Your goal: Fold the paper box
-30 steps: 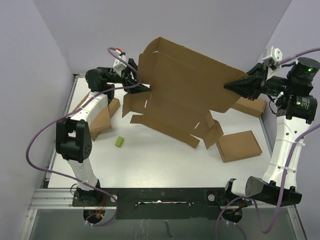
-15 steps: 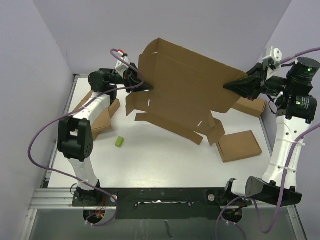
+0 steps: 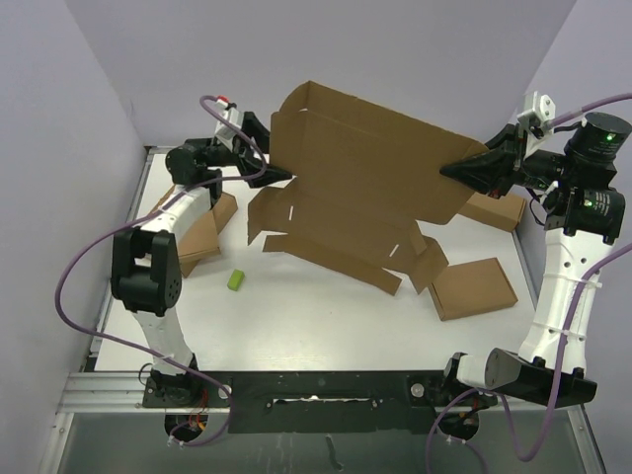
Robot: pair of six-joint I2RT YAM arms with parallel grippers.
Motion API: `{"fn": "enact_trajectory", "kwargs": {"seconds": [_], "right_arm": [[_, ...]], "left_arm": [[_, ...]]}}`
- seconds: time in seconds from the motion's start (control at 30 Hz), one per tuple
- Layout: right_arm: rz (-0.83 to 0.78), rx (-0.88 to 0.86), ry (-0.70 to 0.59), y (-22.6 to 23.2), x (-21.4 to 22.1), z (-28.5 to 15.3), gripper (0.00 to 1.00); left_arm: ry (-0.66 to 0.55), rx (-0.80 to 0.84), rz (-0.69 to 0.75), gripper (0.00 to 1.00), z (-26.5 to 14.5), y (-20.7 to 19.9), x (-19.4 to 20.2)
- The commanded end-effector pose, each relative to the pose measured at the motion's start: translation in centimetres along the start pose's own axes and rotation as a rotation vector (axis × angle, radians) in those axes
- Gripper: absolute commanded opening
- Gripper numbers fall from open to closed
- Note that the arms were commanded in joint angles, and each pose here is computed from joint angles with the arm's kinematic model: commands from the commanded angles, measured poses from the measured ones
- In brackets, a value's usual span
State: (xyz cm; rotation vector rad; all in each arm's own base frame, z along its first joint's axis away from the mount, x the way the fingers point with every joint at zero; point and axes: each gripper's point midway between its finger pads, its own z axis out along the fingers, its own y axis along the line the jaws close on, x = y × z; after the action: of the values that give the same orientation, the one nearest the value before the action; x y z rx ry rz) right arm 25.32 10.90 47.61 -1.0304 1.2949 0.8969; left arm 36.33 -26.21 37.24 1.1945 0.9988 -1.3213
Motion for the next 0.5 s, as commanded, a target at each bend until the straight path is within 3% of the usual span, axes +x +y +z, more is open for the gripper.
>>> {"fn": "enact_trajectory", "kwargs": {"seconds": [0.0,0.23,0.47], "right_arm": [[-0.058,-0.212,-0.068,4.2,-2.2,-0.1,0.00],[-0.054,-0.213,-0.068,4.1,-2.1,-0.1,0.00],[-0.056,-0.212,-0.067,4.2,-2.2,-0.1,0.00]], "left_arm": [[-0.027,-0.089,0.088,0.62,-3.3,-0.3,-2.8],[0.028,-0.162,0.074,0.67,-7.2,0.0,-1.9],[0.032,-0.098,0.049,0.66,-5.0,0.3,-0.3]]}}
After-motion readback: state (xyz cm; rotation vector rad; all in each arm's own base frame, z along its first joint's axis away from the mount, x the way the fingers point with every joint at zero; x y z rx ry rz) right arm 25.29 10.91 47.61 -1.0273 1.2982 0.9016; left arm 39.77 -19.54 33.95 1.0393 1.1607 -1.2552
